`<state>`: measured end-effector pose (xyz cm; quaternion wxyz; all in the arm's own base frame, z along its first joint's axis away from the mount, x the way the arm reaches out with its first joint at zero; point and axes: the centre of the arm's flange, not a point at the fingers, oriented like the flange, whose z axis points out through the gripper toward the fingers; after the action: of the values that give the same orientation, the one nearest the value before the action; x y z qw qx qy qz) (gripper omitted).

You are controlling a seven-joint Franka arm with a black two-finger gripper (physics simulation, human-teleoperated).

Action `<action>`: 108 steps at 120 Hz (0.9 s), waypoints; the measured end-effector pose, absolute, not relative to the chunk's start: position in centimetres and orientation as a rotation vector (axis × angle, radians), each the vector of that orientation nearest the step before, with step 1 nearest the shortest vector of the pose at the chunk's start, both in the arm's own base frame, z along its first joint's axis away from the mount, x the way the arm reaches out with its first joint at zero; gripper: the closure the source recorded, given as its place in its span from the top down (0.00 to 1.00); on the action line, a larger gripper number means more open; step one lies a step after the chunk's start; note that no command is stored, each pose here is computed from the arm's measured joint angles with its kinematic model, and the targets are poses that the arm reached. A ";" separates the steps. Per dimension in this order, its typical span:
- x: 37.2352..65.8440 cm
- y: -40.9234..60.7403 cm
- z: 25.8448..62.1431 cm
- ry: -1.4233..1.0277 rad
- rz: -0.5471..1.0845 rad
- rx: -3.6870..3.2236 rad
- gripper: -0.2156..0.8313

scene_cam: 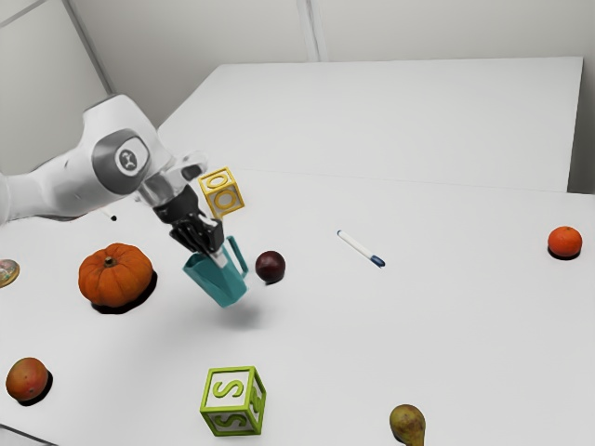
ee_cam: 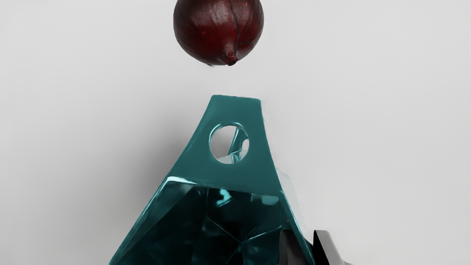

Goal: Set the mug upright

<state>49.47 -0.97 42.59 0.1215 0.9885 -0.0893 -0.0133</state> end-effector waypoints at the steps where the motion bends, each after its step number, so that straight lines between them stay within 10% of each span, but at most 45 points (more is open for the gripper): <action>1: 49.5 -1.1 42.6 -0.280 -0.040 2.904 0.05; 29: 49.9 -4.0 42.6 -0.624 -0.045 3.251 0.05; 108: 54.7 -6.8 38.6 -0.215 -0.012 3.247 0.05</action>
<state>54.74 -6.83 38.63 -0.0563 0.9962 -0.0661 -0.0035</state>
